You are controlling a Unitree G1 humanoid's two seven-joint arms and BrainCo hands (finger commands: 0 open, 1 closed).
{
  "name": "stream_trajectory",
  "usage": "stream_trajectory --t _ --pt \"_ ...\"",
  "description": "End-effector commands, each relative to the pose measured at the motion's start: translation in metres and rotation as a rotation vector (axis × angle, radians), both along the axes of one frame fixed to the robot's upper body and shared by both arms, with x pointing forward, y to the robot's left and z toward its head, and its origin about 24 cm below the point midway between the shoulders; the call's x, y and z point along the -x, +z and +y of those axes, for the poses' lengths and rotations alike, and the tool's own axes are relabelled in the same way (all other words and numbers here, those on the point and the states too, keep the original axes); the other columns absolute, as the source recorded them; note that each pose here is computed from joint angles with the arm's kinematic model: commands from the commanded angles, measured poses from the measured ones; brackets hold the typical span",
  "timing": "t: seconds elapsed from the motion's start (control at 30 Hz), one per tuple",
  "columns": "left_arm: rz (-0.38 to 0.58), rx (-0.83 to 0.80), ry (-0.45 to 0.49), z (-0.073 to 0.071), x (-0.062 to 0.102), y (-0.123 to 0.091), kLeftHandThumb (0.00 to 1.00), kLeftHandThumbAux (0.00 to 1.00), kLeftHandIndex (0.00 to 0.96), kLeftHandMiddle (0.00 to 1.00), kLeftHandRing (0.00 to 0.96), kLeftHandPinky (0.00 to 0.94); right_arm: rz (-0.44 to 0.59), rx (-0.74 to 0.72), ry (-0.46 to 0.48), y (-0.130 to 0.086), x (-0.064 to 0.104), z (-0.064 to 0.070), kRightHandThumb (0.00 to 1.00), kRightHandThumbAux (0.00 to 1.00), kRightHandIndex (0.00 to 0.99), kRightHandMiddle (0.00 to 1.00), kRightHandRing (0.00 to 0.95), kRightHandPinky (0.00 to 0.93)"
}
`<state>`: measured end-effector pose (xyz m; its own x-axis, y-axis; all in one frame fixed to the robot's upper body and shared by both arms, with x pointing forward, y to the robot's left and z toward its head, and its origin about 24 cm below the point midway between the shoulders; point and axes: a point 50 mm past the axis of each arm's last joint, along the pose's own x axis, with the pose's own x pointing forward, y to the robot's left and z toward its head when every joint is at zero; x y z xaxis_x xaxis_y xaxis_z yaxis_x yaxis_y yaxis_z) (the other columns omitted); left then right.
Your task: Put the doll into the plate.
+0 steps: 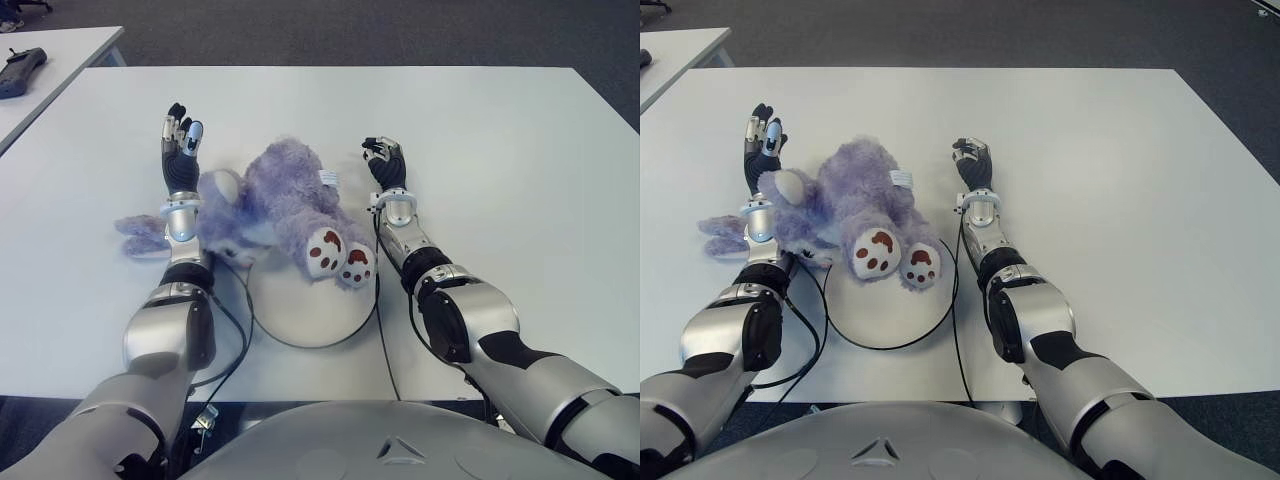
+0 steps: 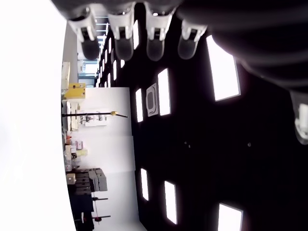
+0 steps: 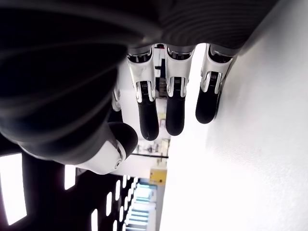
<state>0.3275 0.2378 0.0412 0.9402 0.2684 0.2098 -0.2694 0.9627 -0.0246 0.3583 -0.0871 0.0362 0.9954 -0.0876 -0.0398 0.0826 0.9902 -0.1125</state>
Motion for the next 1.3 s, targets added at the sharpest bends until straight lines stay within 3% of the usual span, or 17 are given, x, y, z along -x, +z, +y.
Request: stream_trajectory --t 0.03,0.37,1.3 --pt "0.493 0.155 0.004 -0.043 0.087 -0.122 0.000 0.393 0.000 0.024 0.000 0.000 0.424 -0.064 0.023 -0.096 0.075 0.026 0.704 0.734 0.408 0.259 0.216 0.198" --pt "0.560 0.089 -0.021 -0.040 0.093 -0.128 0.000 0.403 0.000 0.018 0.000 0.000 0.421 -0.055 0.036 -0.096 0.076 0.026 0.702 0.733 0.408 0.238 0.197 0.191" --pt "0.579 0.113 0.006 -0.033 0.096 -0.130 0.000 0.422 0.000 0.016 0.000 0.000 0.425 -0.057 0.044 -0.096 0.077 0.032 0.700 0.732 0.408 0.228 0.188 0.176"
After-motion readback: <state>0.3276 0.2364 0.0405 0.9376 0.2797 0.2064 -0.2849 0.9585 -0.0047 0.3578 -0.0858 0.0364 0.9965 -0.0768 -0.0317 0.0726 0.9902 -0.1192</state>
